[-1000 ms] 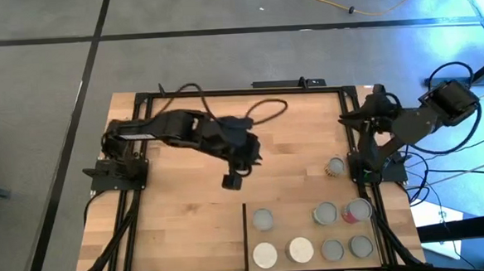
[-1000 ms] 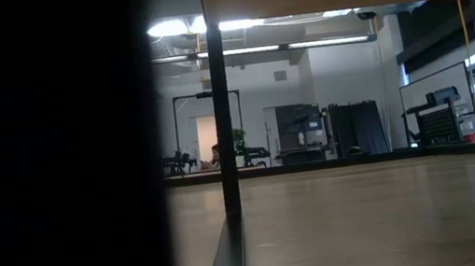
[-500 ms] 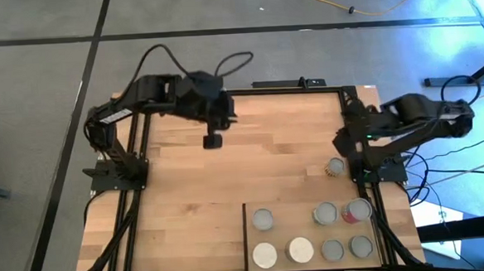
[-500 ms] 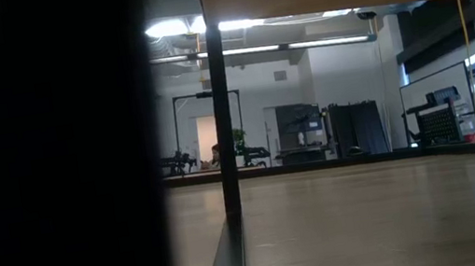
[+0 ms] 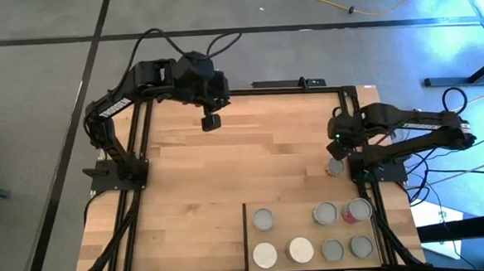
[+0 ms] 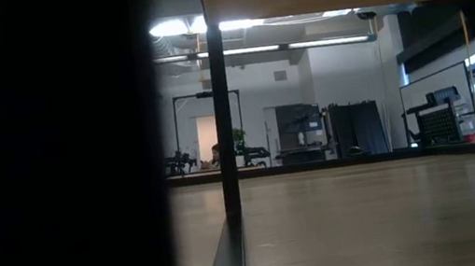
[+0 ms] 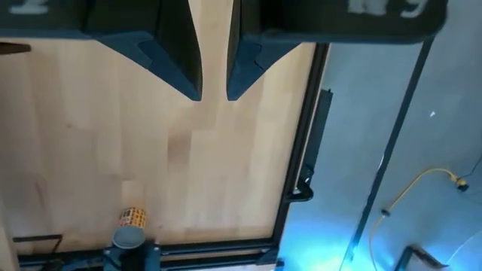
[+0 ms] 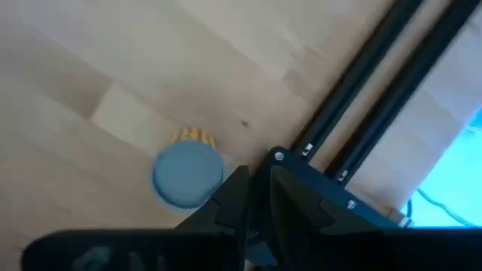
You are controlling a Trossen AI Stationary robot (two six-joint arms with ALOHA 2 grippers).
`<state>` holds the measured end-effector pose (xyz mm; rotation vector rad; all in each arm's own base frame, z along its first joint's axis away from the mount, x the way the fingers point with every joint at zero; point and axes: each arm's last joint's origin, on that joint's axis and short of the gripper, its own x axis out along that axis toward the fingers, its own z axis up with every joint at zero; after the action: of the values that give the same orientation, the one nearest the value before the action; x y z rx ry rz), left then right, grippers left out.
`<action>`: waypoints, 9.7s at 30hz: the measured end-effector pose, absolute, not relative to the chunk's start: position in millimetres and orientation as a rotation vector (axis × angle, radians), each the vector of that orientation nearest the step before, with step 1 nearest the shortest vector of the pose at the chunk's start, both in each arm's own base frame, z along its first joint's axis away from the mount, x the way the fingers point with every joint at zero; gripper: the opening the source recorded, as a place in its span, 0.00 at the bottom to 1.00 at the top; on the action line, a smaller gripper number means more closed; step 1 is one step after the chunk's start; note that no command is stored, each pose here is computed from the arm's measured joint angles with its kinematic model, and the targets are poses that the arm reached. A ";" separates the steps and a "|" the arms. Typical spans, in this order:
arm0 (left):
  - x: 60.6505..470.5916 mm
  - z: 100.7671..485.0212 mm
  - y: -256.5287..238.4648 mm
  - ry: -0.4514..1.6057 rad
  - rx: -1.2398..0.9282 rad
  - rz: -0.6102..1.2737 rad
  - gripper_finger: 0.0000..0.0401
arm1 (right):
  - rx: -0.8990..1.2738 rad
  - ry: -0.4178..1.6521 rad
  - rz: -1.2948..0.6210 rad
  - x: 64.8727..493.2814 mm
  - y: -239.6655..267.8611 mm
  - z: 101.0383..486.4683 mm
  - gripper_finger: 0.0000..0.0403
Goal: Pick and place cans onto a shelf
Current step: Put the canned beans on the shelf, then return to Home Position
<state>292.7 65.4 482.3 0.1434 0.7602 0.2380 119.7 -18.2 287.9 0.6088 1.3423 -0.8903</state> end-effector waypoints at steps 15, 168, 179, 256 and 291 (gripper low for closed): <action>290.9 482.8 76.4 0.750 0.103 0.285 0.14 | 0.529 1.538 -0.578 128.4 -35.5 215.2 0.15; 289.0 482.5 83.6 0.746 0.044 0.328 0.14 | -0.112 1.440 0.581 319.9 124.0 328.0 0.00; 289.0 482.4 83.6 0.747 0.045 0.328 0.14 | -0.139 1.435 0.594 321.7 124.5 325.9 0.09; 24.6 531.2 5.5 0.419 0.103 0.183 0.00 | -0.099 0.684 -0.369 90.9 4.8 487.3 0.00; -54.6 348.0 -9.5 -0.070 0.083 0.179 0.00 | 0.209 0.353 -0.329 62.3 -0.2 343.2 0.00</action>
<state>-54.6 -9.5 348.0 0.0834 -0.0697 0.1793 62.3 -0.2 343.2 0.2091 0.3529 -0.3291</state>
